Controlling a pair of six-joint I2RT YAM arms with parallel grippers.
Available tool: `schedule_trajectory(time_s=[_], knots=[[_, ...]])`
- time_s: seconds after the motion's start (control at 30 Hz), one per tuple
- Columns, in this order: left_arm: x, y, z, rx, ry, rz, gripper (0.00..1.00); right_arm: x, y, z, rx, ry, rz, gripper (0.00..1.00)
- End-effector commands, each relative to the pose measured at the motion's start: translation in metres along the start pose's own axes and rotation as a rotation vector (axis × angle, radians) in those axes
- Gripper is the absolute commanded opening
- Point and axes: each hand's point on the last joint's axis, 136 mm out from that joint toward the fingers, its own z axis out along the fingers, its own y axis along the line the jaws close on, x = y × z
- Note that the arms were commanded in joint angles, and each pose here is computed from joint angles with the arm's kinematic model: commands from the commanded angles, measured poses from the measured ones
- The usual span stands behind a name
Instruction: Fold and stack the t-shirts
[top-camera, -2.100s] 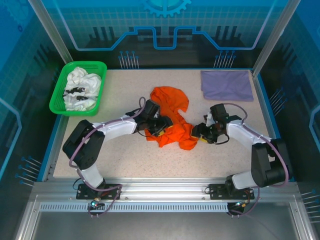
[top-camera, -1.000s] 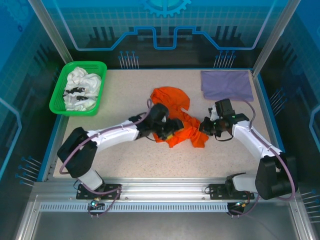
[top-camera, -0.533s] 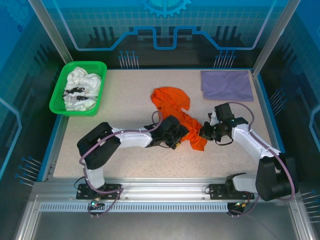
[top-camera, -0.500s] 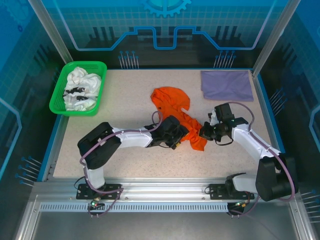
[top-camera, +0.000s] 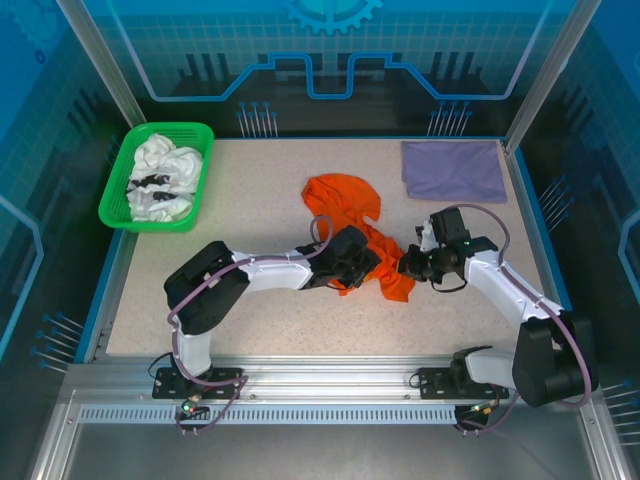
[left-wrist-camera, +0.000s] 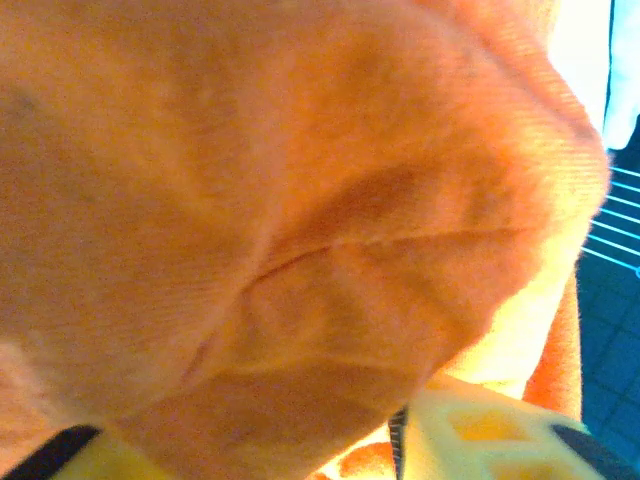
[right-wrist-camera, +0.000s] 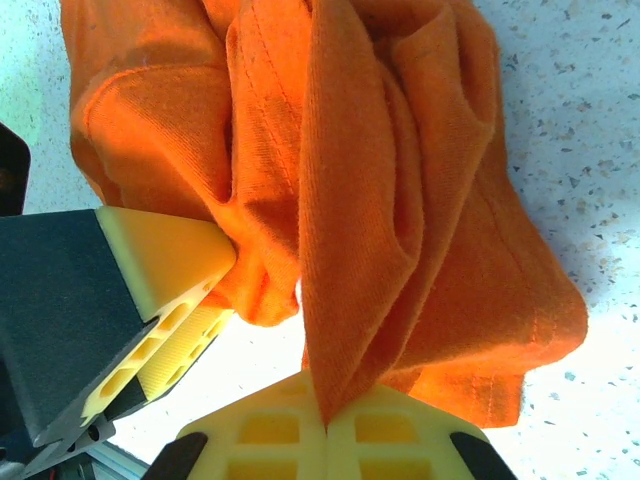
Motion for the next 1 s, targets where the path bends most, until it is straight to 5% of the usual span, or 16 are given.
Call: schedule_trajectory(time_s=[0.0,0.1,0.27,0.4,0.57,0.67,0.7,0.83,0.97], knots=[[0.002,-0.009,-0.008,0.0,-0.013,0.041,0.29,0.007,0.001,0.0,-0.023,0.016,-0.011,0.0],[0.003,-0.01,-0.01,-0.014,-0.006,0.056,0.26,0.008,0.001,0.0,-0.024,0.019,-0.009,0.0],[0.007,-0.008,-0.016,-0.017,0.012,0.074,0.46,0.008,0.0,0.001,-0.021,0.021,-0.009,0.0],[0.01,-0.01,-0.017,-0.009,0.026,0.089,0.29,0.008,-0.002,0.001,-0.015,0.02,-0.007,0.0],[0.011,-0.012,-0.02,-0.011,0.029,0.12,0.26,0.007,-0.002,0.002,-0.016,0.021,-0.005,0.0],[0.014,-0.015,-0.022,-0.019,0.045,0.145,0.52,0.008,-0.001,0.002,-0.018,0.024,-0.005,0.0],[0.015,-0.016,-0.023,-0.018,0.047,0.146,0.53,0.007,-0.001,0.002,-0.018,0.023,-0.006,0.0],[0.017,-0.014,-0.022,-0.016,0.057,0.14,0.51,0.007,-0.003,0.003,-0.013,0.023,-0.004,0.0],[0.019,-0.017,-0.018,0.002,0.074,0.132,0.38,0.007,-0.003,0.005,-0.015,0.026,0.001,0.0]])
